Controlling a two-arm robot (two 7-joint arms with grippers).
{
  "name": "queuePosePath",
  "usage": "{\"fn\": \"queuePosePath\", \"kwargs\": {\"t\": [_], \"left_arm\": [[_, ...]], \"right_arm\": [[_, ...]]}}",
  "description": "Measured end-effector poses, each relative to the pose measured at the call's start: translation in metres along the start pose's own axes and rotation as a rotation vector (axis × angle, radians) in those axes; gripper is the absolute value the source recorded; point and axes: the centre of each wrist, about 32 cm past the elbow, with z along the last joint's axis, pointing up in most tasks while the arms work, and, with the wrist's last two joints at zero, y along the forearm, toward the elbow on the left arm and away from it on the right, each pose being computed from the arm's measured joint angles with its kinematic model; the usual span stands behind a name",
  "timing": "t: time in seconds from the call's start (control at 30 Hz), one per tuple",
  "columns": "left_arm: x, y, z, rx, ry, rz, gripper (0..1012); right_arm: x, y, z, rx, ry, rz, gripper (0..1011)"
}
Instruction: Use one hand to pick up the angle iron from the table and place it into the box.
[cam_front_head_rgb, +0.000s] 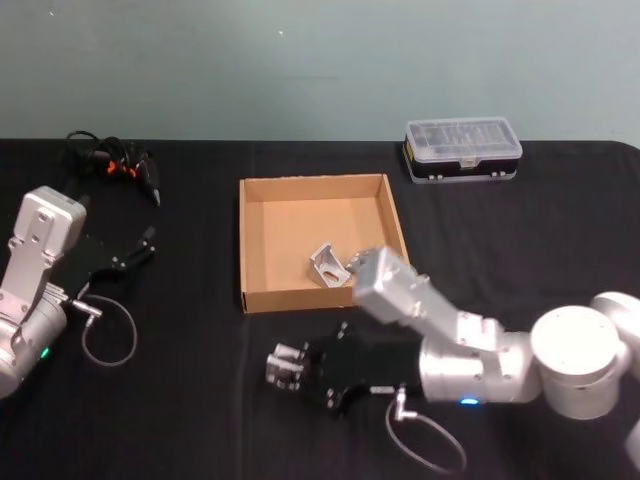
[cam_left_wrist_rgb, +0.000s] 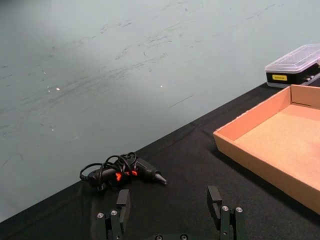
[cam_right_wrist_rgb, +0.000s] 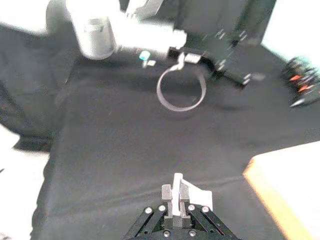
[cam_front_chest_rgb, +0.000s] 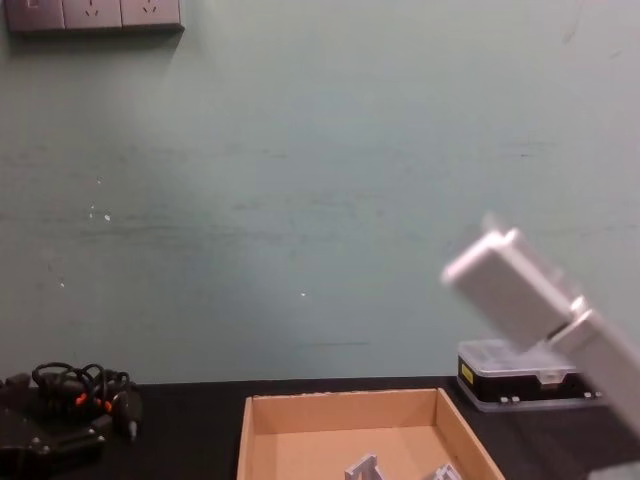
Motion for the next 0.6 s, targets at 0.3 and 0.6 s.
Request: {"fn": "queuePosePath", "kwargs": {"t": [0.3, 0.6], "left_arm": [[0.0000, 0.0000, 0.0000, 0.000, 0.000, 0.000, 1011], [0.0000, 0.0000, 0.0000, 0.000, 0.000, 0.000, 1011]], "right_arm": [[0.003, -0.037, 0.018, 0.118, -0.018, -0.175, 82], [0.018, -0.046, 0.021, 0.164, 0.004, -0.344, 82]]}}
